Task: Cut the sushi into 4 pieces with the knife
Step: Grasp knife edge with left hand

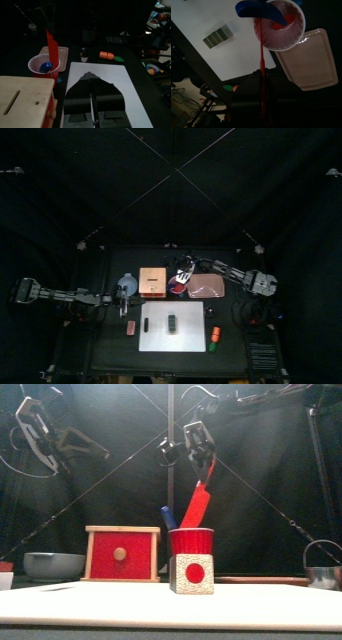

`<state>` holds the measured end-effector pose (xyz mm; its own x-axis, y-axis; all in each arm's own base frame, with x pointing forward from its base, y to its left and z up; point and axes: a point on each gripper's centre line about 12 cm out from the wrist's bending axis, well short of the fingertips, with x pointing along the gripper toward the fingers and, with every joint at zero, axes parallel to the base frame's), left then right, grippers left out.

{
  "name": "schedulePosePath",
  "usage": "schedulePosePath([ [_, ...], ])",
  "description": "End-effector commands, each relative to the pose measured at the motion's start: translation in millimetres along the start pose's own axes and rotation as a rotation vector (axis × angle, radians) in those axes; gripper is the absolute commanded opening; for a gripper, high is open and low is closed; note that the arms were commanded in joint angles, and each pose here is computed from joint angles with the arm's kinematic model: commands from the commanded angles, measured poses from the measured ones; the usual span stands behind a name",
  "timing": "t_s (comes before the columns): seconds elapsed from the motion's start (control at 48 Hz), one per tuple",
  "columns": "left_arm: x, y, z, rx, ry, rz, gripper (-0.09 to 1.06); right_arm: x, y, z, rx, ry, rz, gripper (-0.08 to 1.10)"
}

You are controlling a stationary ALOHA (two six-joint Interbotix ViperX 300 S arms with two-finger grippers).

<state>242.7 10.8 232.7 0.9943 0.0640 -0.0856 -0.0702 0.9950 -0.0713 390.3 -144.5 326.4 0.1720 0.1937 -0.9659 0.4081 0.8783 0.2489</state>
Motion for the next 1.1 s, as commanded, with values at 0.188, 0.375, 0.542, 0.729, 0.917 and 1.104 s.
schedulePosePath([
  [0.188, -2.5, 5.5, 14.0, -0.021, -0.055, 0.028, -0.01, -63.3, 22.3, -41.8, -0.067, -0.162, -0.049, 0.27],
  [0.375, -2.6, 9.5, 16.6, -0.023, -0.066, 0.045, -0.01, -74.4, 33.5, -64.1, -0.114, -0.264, -0.082, 0.28],
  [0.542, -1.8, 10.0, 20.3, -0.02, -0.08, 0.047, -0.01, -73.4, 43.9, -79.6, -0.183, -0.4, -0.097, 0.27],
  [0.729, -1.4, 12.0, 30.6, -0.02, -0.142, 0.055, -0.01, -59.5, 49.3, -100.3, -0.25, -0.541, -0.116, 0.28],
  [0.917, -6.2, 12.6, 37.3, -0.014, -0.246, 0.057, -0.01, -38.5, 60.2, -118.0, -0.352, -0.779, -0.09, 0.28],
  [1.104, -8.6, 15.2, 39.0, -0.018, -0.282, 0.069, -0.01, -4.8, 61.8, -136.3, -0.454, -0.999, -0.057, 0.28],
])
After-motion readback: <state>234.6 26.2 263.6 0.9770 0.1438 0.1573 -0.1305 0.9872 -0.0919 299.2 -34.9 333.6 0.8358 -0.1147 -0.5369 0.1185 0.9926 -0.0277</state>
